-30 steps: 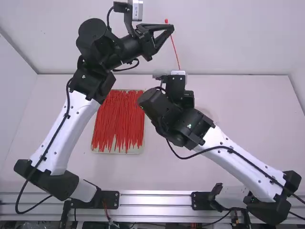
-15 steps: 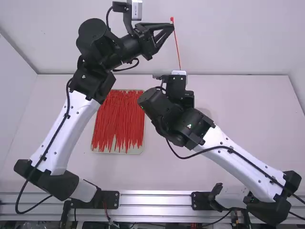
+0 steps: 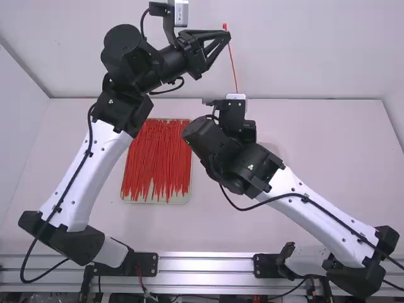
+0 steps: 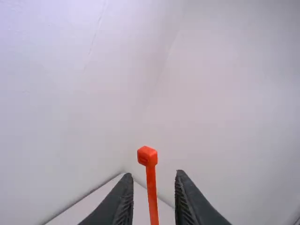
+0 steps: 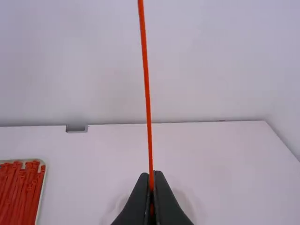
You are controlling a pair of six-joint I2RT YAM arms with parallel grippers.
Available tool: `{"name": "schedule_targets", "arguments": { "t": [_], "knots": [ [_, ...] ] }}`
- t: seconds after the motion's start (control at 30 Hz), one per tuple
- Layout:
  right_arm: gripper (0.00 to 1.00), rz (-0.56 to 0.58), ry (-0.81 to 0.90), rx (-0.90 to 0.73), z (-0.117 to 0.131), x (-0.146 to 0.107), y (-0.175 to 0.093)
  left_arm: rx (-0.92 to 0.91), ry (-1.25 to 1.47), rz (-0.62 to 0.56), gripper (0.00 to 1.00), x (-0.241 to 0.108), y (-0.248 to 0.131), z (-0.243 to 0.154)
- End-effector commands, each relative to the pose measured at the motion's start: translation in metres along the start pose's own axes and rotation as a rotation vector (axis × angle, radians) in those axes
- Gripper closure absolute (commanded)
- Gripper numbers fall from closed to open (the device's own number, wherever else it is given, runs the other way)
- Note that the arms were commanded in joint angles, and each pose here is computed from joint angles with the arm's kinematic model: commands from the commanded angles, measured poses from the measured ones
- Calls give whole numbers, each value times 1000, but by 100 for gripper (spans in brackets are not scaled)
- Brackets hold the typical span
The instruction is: Fasten the cable tie
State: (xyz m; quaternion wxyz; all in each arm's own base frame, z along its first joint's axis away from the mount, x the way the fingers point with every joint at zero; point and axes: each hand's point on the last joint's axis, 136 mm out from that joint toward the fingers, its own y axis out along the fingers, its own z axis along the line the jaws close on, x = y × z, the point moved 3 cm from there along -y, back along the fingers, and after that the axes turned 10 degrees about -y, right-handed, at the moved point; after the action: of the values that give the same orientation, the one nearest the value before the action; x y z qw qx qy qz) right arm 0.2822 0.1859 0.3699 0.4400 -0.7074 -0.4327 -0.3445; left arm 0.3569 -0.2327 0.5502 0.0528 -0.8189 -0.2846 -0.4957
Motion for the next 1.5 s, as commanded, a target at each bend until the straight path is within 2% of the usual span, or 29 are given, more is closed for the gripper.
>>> {"name": "schedule_targets", "arguments": {
  "t": [0.0, 0.2, 0.3, 0.4, 1.07, 1.47],
  "knots": [
    [100, -23, 40, -6, -6, 11, -5, -7, 9, -7, 76, 1, 1, -4],
    [100, -24, 43, -2, -5, 12, -5, -8, 11, -9, 77, 1, 1, -4],
    [100, -27, 49, -1, -5, 13, -5, -8, 11, -8, 84, 1, 1, -4],
    [100, -31, 52, 4, -4, 14, -5, -8, 11, -9, 87, 1, 1, -4],
    [100, -31, 54, 9, -3, 14, -5, -25, 24, -29, 81, 2, 2, -4],
    [100, -33, 57, 9, -3, 15, -5, -33, 12, -40, 87, -2, 4, 1]
  ]
}}
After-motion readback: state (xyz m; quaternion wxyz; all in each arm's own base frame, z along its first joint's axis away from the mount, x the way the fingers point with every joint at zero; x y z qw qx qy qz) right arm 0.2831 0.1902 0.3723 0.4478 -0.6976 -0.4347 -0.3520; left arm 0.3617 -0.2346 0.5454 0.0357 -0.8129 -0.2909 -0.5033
